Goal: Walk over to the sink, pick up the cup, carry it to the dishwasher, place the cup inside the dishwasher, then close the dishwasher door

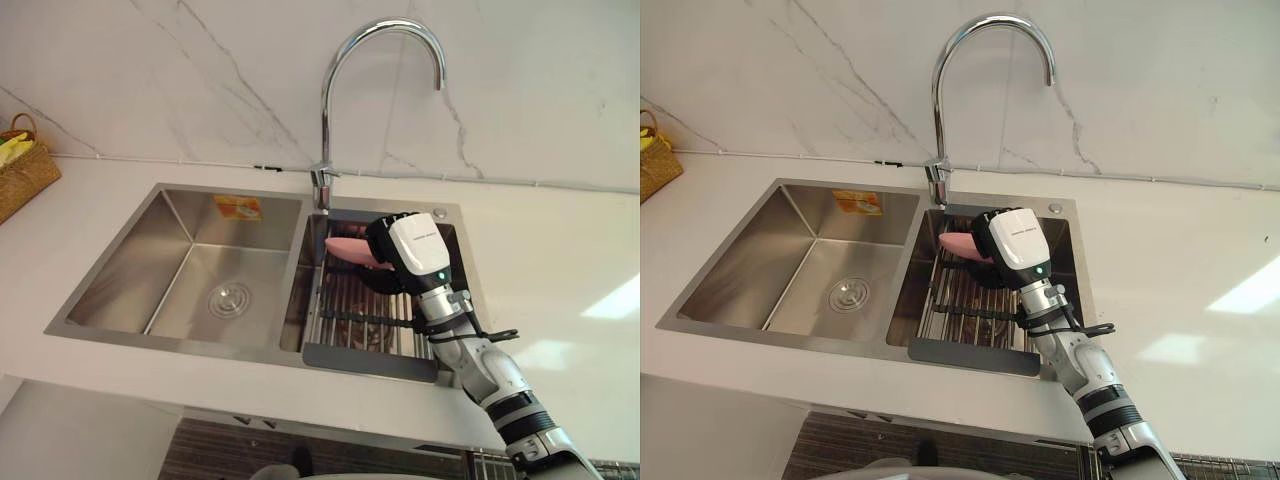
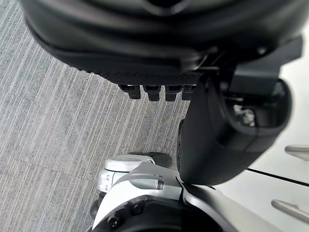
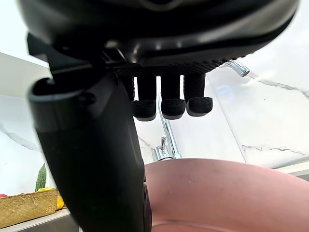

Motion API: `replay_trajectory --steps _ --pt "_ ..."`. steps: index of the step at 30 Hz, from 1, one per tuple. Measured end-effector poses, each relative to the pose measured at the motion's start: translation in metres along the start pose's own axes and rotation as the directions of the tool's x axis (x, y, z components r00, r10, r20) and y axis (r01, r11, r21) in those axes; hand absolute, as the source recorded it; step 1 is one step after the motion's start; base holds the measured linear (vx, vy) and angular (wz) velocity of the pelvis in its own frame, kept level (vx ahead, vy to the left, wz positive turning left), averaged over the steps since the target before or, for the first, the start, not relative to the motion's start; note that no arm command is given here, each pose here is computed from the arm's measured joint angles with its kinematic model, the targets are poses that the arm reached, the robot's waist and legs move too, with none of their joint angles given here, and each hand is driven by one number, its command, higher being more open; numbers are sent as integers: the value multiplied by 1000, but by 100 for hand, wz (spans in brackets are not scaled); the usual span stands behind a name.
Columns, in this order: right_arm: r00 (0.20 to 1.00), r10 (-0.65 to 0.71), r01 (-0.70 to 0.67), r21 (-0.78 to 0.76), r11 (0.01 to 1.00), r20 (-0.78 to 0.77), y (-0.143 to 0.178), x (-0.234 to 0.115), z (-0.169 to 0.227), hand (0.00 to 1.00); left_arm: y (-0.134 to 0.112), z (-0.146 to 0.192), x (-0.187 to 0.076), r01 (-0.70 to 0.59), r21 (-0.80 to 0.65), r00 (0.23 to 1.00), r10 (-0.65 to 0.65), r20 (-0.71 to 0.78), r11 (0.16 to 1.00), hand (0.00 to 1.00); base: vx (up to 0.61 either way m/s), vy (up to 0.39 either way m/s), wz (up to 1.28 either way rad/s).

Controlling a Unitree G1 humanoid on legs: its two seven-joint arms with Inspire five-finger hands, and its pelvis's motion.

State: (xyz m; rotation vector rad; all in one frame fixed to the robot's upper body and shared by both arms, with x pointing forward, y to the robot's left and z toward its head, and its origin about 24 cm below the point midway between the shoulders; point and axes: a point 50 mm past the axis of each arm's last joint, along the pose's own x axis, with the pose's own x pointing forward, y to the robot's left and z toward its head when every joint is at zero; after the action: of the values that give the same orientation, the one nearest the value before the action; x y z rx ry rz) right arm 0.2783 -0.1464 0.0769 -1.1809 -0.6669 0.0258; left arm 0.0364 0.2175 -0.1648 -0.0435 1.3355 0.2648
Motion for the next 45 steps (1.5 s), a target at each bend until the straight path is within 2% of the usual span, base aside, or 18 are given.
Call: replay_trajectory --steps 6,7,30,31,45 --pt "996 31 -30 22 999 -82 1 0 -8 0 -1 0 0 0 12 1000 0 -3 1000 100 0 0 0" --pt "995 33 -32 18 999 -93 1 -1 -10 100 -1 0 0 1 12 1000 0 -3 1000 100 0 0 0" --pt "940 111 -118 -1 993 -322 22 -13 -42 100 -2 -2 0 6 14 1000 -6 -19 1000 100 0 1 3" --pt "939 112 -119 -2 993 -324 22 -13 -42 0 -2 -2 0 6 14 1000 -6 -20 1000 100 0 0 0" --pt "936 122 -117 35 992 -330 24 -7 -45 0 -4 -2 0 16 30 1000 -16 -19 999 100 -4 2 3"
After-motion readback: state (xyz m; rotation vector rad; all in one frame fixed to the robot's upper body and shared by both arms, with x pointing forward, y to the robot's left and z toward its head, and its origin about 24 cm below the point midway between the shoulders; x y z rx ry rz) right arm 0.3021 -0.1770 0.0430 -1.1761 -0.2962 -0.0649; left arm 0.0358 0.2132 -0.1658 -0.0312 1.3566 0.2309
